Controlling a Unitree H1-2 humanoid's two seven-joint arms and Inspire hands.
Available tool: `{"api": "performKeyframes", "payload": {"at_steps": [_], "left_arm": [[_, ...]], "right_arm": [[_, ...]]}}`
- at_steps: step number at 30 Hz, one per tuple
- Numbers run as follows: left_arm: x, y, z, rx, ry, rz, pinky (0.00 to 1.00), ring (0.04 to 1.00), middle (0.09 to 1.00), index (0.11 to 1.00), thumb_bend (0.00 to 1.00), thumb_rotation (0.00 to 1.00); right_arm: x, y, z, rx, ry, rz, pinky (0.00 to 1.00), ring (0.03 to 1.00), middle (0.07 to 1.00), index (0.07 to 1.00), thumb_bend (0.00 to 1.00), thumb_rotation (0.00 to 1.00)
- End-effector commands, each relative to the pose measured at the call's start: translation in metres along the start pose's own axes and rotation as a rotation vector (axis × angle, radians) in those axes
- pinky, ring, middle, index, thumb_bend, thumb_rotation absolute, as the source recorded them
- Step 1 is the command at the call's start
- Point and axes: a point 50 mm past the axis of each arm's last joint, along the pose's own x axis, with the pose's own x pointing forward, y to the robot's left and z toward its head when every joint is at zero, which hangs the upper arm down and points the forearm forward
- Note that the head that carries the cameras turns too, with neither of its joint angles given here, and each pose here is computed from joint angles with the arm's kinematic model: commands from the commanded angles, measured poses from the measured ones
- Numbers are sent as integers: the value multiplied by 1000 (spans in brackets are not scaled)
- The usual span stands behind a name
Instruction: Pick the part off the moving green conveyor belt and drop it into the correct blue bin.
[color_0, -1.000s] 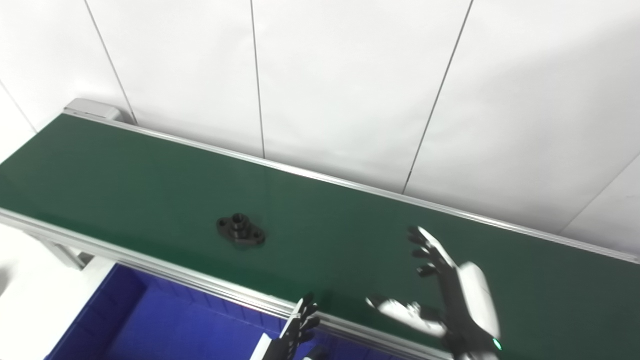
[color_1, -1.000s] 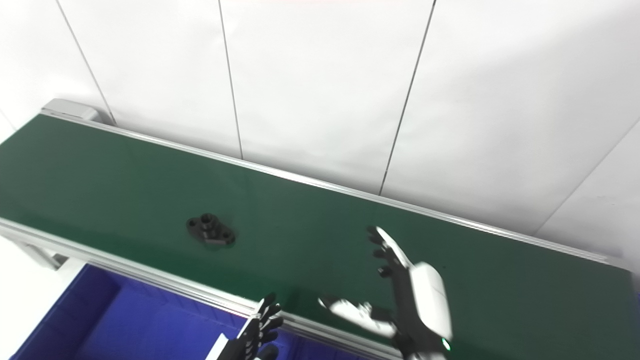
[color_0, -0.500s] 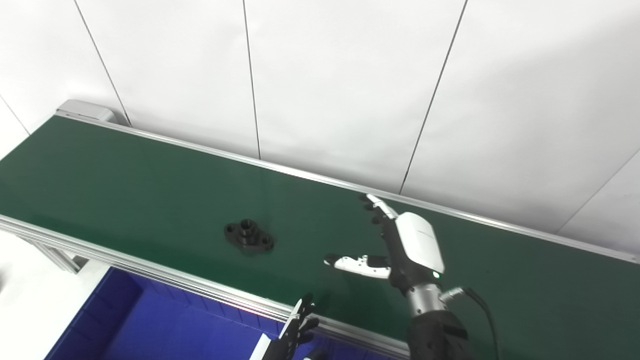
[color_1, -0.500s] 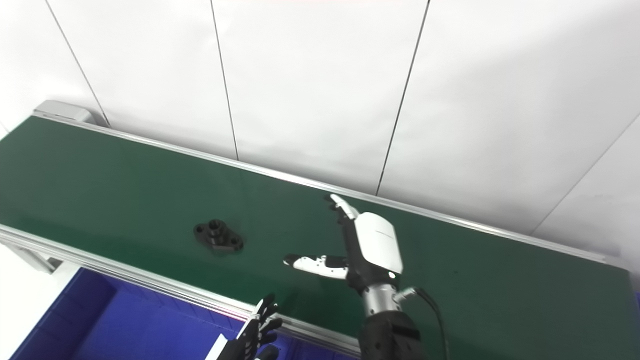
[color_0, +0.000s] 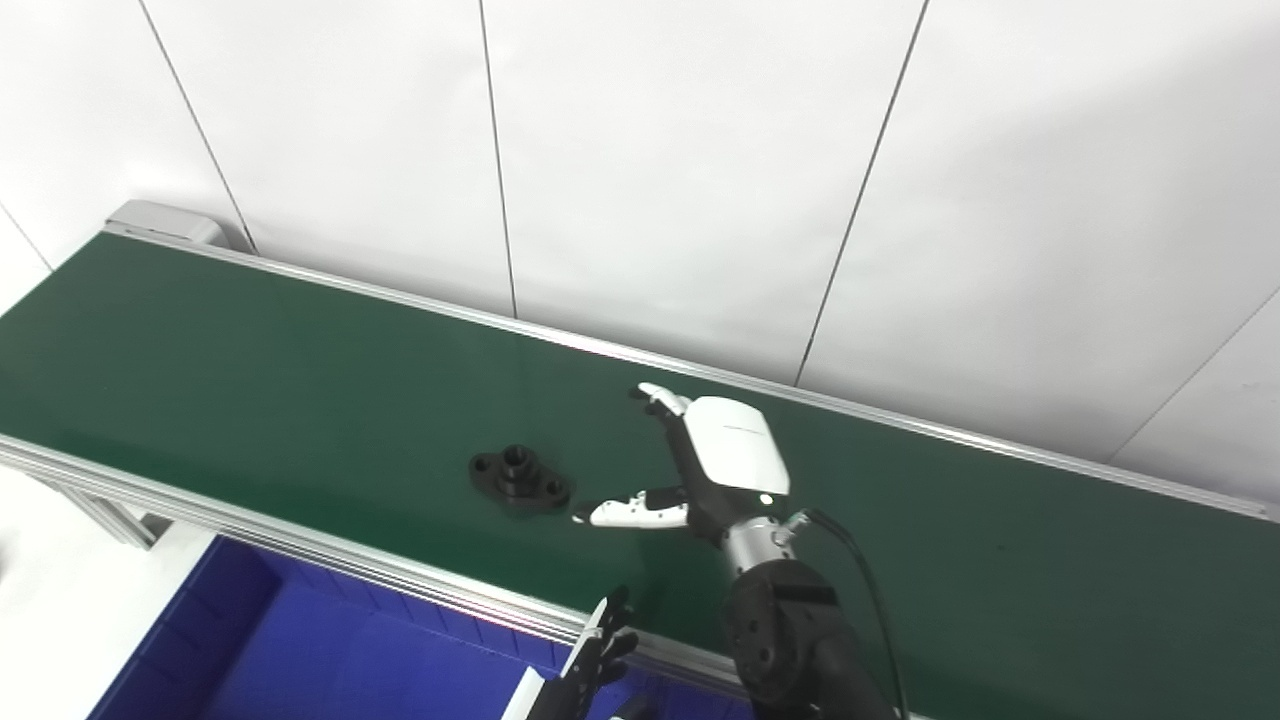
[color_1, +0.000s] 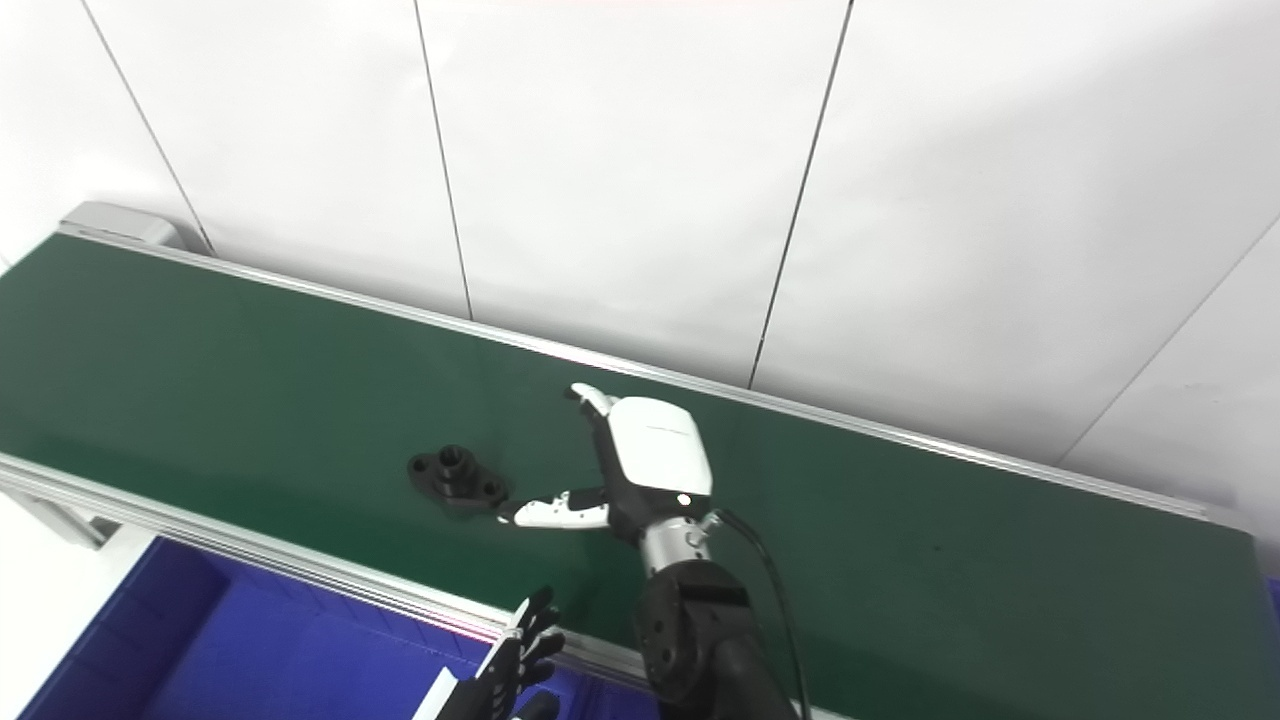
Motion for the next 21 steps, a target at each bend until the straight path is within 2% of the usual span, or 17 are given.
{"api": "performKeyframes", "payload": {"at_steps": [1, 6, 11, 18, 21], "left_arm": [[1, -24, 17, -76, -66, 3, 898, 916, 969, 1000, 613, 896], [0, -27, 18, -68, -74, 6, 884, 912, 969, 1000, 622, 901], [-2, -30, 19, -66, -82, 9, 881, 922, 974, 1000, 608, 898], [-5, -35, 22, -72, -81, 16, 862, 900, 962, 1000, 600, 892], [-7, -36, 23, -74, -80, 15, 867, 896, 957, 1000, 597, 882]], "right_arm": [[13, -17, 22, -12, -47, -48, 512, 660, 783, 846, 926, 635], [19, -8, 30, -25, -59, -14, 521, 647, 788, 839, 939, 623], [25, 2, 35, -29, -56, 13, 486, 615, 758, 832, 934, 620], [28, 13, 27, -21, -19, 66, 484, 598, 758, 837, 924, 611], [28, 18, 17, -17, 12, 104, 526, 650, 784, 846, 913, 622]]}}
